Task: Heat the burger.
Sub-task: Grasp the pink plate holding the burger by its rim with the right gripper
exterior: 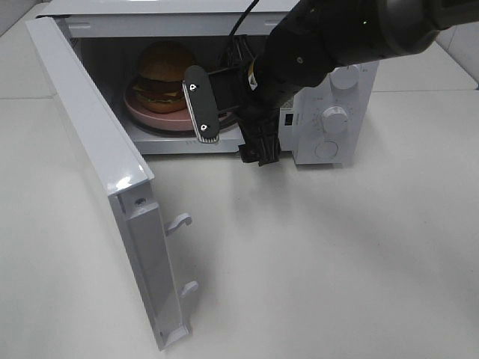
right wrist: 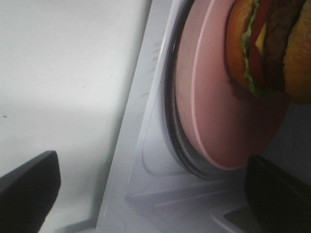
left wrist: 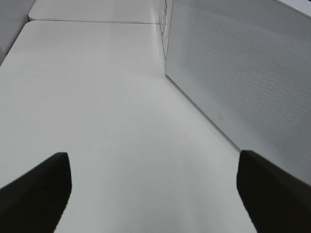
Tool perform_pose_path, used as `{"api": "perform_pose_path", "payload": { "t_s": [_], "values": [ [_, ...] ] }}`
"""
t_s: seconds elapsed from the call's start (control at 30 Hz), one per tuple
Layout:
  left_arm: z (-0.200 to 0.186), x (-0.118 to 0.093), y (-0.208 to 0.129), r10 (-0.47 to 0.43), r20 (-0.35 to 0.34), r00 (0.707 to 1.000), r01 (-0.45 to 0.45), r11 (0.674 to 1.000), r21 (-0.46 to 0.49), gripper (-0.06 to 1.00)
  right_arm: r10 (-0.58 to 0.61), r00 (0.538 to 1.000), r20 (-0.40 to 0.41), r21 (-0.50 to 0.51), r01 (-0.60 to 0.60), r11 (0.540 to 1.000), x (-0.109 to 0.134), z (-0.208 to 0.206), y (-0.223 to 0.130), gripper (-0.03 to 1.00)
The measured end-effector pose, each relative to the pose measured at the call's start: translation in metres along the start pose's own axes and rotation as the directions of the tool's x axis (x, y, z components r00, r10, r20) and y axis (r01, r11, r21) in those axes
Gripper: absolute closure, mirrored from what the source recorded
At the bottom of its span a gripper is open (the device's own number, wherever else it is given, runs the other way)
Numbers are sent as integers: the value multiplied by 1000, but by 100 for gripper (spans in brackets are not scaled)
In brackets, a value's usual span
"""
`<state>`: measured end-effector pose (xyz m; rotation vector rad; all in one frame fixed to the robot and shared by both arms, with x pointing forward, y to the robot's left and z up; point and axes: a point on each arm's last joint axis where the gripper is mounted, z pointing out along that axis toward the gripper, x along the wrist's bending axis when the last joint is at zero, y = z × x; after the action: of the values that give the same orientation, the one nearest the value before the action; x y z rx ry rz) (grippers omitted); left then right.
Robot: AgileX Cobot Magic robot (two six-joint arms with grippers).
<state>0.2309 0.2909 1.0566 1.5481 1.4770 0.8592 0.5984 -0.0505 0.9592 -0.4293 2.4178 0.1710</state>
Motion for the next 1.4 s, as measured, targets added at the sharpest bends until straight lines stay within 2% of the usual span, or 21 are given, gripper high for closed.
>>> {"api": "perform_pose_path", "payload": {
  "t_s": [0.57,0.97,1.4],
  "values": [
    [0,0,0,0,0,1000,0,1000,0,10,27,1000,16,-27,-27,999,-8,52,13,4],
    [0,0,0,0,0,1000,0,1000,0,10,110,993,48,-55,-107,993,-23,83,18,9],
    [0,0,0,0,0,1000,0,1000,0,10,148,989,25,-49,-147,988,-17,100,9,14]
  ]
}}
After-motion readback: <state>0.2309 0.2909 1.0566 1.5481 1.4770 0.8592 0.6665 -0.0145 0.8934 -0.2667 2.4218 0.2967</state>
